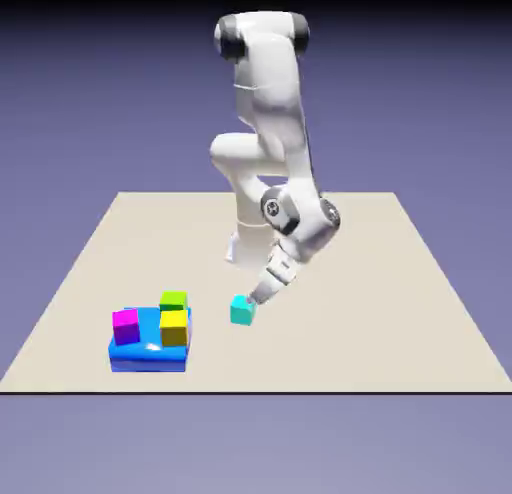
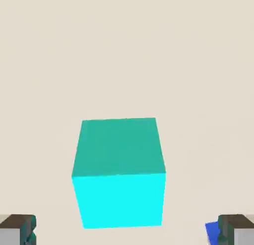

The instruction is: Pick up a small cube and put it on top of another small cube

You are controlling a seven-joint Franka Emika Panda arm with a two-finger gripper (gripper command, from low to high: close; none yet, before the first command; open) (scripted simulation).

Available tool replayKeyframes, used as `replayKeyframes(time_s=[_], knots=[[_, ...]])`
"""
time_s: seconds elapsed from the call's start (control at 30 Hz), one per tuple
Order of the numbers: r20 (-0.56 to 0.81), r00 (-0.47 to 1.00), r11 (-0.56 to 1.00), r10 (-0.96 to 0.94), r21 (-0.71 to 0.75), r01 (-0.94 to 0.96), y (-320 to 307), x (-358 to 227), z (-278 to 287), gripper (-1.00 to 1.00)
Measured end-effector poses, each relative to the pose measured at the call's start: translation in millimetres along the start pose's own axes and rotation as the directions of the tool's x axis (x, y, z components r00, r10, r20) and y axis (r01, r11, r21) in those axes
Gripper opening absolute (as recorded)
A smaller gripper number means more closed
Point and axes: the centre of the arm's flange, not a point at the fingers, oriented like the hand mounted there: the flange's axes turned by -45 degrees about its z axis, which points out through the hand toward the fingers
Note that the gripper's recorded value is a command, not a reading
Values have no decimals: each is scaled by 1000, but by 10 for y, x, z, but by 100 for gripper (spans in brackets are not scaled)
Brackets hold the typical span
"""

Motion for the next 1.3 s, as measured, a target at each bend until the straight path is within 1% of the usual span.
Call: replayKeyframes(time_s=[0.2,0.23,0.3,0.53,0.6,0.63,0.67,0.77,0.83,0.97,1.07,1.2,1.3], knots=[[-1,1000,1000,-1,0,1,-11,106,563,0],[-1,1000,1000,-1,0,1,-12,107,570,-100],[-1,1000,1000,-1,2,1,-13,107,570,-100],[-2,1000,1000,-3,1,3,-15,-10,-85,-100],[-2,1000,1000,-1,3,1,-12,-17,-87,-100],[-7,1000,997,-20,-74,19,8,138,-344,-100],[-19,1000,993,-9,-121,7,120,166,-522,-100],[-54,998,978,-44,-206,32,669,-85,-766,-100],[-59,994,960,-98,-270,78,924,-204,-941,-100],[-35,974,920,-223,-338,198,1234,-425,-1014,-100],[-6,958,892,-286,-368,264,1499,-730,-970,-100],[41,943,871,-329,-373,320,1847,-1369,-743,-100],[71,935,873,-346,-340,349,1992,-1967,-394,-100]])
